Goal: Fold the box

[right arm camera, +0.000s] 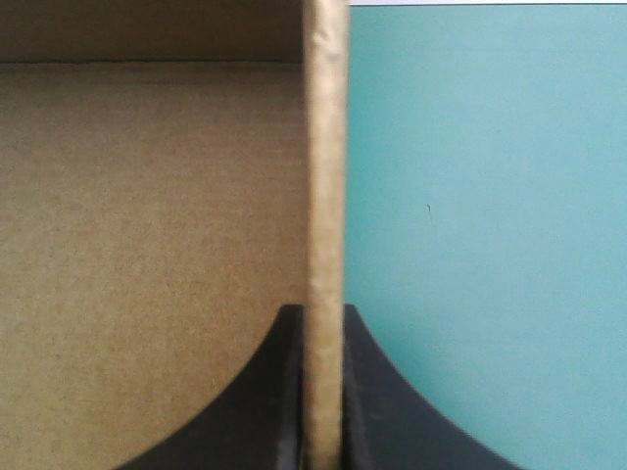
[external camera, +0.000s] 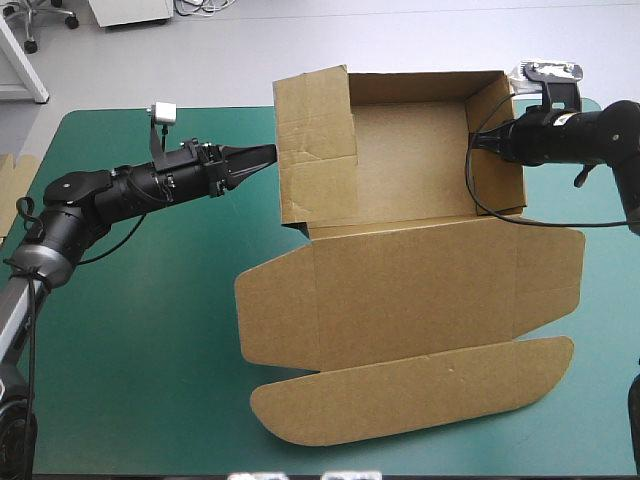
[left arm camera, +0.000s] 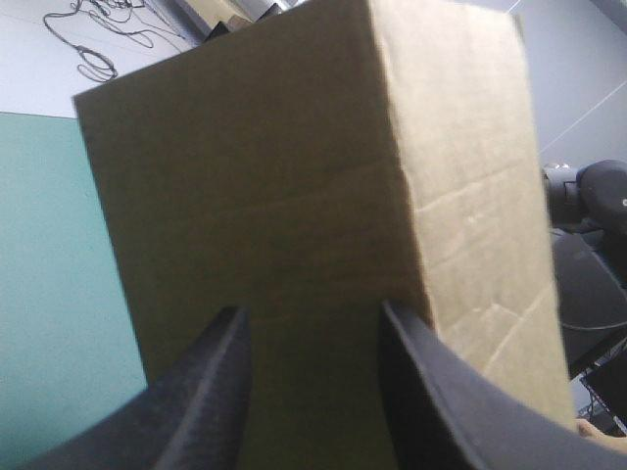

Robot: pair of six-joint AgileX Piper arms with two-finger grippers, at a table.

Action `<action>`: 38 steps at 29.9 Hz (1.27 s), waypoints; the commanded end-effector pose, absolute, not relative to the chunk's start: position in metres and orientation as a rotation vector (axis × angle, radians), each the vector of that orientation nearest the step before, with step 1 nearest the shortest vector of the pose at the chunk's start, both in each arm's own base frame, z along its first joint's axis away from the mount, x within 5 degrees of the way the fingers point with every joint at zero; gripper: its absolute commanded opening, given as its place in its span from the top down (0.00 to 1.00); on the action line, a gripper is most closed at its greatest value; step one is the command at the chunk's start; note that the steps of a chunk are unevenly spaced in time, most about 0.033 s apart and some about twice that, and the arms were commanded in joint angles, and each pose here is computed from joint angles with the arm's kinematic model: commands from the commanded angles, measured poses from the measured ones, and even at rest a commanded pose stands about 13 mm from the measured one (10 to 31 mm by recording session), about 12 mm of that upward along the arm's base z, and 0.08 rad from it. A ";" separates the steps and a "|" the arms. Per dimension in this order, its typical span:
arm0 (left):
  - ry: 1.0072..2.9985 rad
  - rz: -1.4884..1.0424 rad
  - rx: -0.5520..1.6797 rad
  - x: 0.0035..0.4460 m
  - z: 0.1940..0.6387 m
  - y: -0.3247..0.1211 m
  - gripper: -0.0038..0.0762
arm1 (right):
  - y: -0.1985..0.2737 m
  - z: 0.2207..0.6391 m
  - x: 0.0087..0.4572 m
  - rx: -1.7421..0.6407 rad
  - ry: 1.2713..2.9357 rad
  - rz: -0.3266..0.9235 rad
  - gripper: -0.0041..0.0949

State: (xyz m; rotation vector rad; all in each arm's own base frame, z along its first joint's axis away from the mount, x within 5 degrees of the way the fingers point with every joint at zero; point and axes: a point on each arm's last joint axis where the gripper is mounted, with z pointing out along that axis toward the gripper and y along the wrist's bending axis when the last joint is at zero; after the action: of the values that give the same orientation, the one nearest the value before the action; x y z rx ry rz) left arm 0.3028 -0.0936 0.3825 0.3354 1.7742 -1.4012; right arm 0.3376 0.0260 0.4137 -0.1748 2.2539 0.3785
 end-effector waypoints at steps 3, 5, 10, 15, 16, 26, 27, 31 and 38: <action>1.669 -1.473 0.350 0.291 0.414 -0.097 0.56 | 0.027 0.444 0.329 -0.096 2.106 0.442 0.98; 1.679 -1.472 0.352 0.291 0.414 -0.097 0.56 | 0.027 0.444 0.329 -0.092 2.100 0.448 0.98; 1.693 -1.495 0.394 0.286 0.413 -0.110 0.56 | 0.027 0.446 0.330 -0.077 2.082 0.456 0.98; 1.679 -1.482 0.408 0.286 0.419 -0.117 0.56 | 0.027 0.446 0.330 -0.078 2.082 0.451 0.98; 1.676 -1.490 0.412 0.285 0.420 -0.119 0.56 | 0.027 0.446 0.330 -0.078 2.082 0.451 0.98; 1.642 -1.516 0.468 0.280 0.438 -0.122 0.56 | 0.027 0.446 0.330 -0.078 2.079 0.451 0.98; 1.646 -1.516 0.470 0.279 0.438 -0.122 0.56 | 0.027 0.446 0.330 -0.078 2.079 0.451 0.98; 1.628 -1.544 0.496 0.276 0.446 -0.125 0.56 | 0.027 0.446 0.330 -0.079 2.080 0.449 0.98; 1.552 -1.551 0.602 0.263 0.472 -0.139 0.56 | 0.027 0.446 0.330 -0.080 2.081 0.445 0.98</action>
State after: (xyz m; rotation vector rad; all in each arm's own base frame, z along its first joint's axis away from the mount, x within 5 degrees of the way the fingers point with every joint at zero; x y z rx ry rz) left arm 0.2829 -0.1356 0.4377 0.5607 1.6880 -1.4888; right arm 0.3399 0.0269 0.4170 -0.1197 2.2155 0.4159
